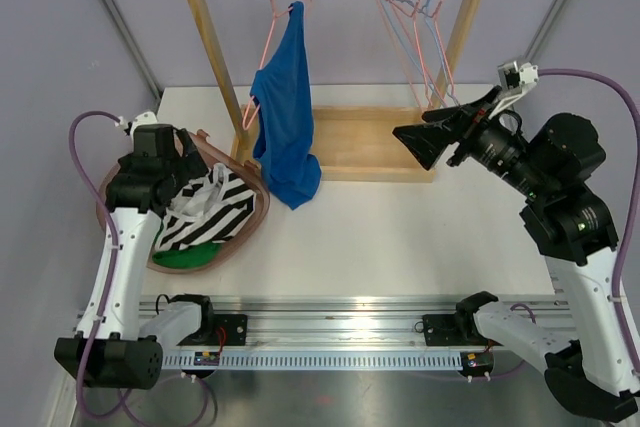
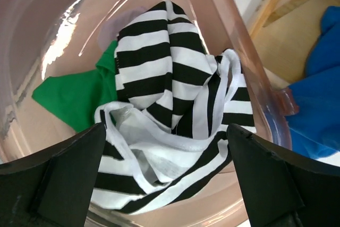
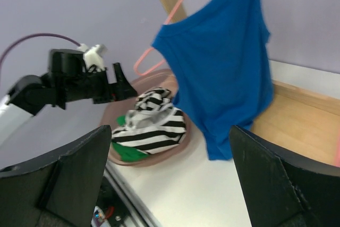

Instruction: Remove the tank top from the hanger

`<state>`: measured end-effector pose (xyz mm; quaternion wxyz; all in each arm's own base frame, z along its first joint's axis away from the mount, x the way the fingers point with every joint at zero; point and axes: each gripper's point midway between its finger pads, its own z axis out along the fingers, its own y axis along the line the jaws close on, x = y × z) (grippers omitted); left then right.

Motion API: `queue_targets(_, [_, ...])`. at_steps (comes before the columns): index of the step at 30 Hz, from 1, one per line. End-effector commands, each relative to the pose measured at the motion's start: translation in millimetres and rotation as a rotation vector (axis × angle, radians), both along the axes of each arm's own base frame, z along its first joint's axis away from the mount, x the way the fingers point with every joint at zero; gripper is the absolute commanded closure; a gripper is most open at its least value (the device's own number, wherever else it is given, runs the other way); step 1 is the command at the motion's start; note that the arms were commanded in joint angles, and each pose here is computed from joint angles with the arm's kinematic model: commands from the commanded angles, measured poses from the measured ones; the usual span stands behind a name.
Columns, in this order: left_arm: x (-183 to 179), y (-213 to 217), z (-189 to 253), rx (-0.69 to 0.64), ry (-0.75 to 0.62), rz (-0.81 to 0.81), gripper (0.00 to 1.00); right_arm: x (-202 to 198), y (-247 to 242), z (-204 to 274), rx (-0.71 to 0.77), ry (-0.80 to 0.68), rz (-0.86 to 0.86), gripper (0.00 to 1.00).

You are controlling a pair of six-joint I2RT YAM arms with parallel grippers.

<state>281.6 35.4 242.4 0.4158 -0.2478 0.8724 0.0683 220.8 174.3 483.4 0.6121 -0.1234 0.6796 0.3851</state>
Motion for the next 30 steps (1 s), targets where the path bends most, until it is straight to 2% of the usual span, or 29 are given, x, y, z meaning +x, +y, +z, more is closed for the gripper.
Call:
queue_targets(1, [-4, -15, 21, -0.037, -0.129, -0.101, 0.01, -8, 32, 34, 0.123, -0.049, 0.197, 0.0])
queue_targets(2, [-7, -21, 22, -0.052, -0.152, -0.142, 0.01, 6, 45, 25, 0.135, 0.029, 0.236, 0.01])
queue_targets(3, [-12, -36, 34, -0.091, -0.221, -0.221, 0.01, 10, 49, 32, 0.142, 0.039, 0.247, 0.0])
queue_targets(4, [-17, -43, 23, -0.102, -0.22, -0.265, 0.01, 19, 53, 30, 0.145, 0.063, 0.243, 0.0])
queue_targets(7, [-33, -72, 27, -0.164, -0.333, -0.434, 0.01, 67, 72, 12, 0.134, 0.163, 0.172, 0.01])
queue_targets(10, [-49, -81, 43, -0.171, -0.476, -0.486, 0.01, 82, 94, 12, 0.101, 0.19, 0.119, 0.0])
queue_targets(11, [-52, -82, 41, -0.172, -0.492, -0.489, 0.01, 95, 109, -4, 0.065, 0.224, 0.07, 0.0])
queue_targets(13, [-58, -84, 50, -0.17, -0.537, -0.507, 0.01, 107, 119, 0, 0.071, 0.219, 0.023, 0.0])
queue_targets(14, [-63, -84, 55, -0.166, -0.569, -0.508, 0.01, 125, 123, -12, 0.063, 0.244, -0.044, 0.01])
queue_targets(16, [-65, -85, 57, -0.164, -0.58, -0.513, 0.01, 133, 143, -14, 0.045, 0.243, -0.06, 0.01])
queue_targets(17, [-63, -82, 54, -0.161, -0.568, -0.501, 0.01, 142, 141, -15, 0.032, 0.235, -0.125, 0.01])
queue_targets(19, [-61, -81, 49, -0.158, -0.536, -0.492, 0.01, 142, 153, 1, 0.046, 0.193, -0.134, 0.01])
queue_targets(20, [-60, -80, 47, -0.159, -0.527, -0.488, 0.01, 153, 163, -10, 0.021, 0.202, -0.154, 0.01])
queue_targets(21, [-57, -80, 44, -0.162, -0.509, -0.485, 0.01, 153, 165, 4, 0.037, 0.179, -0.16, 0.01])
queue_targets(23, [-57, -80, 43, -0.162, -0.503, -0.487, 0.01, 166, 183, -10, -0.006, 0.182, -0.191, 0.01])
queue_targets(24, [-57, -80, 43, -0.162, -0.504, -0.487, 0.01, 165, 182, 5, 0.008, 0.158, -0.203, 0.0])
queue_targets(25, [-57, -81, 43, -0.162, -0.506, -0.488, 0.01, 172, 198, -11, -0.023, 0.167, -0.203, 0.0])
queue_targets(30, [-56, -84, 42, -0.171, -0.501, -0.51, 0.01, 195, 213, 0, -0.042, 0.036, -0.254, 0.04])
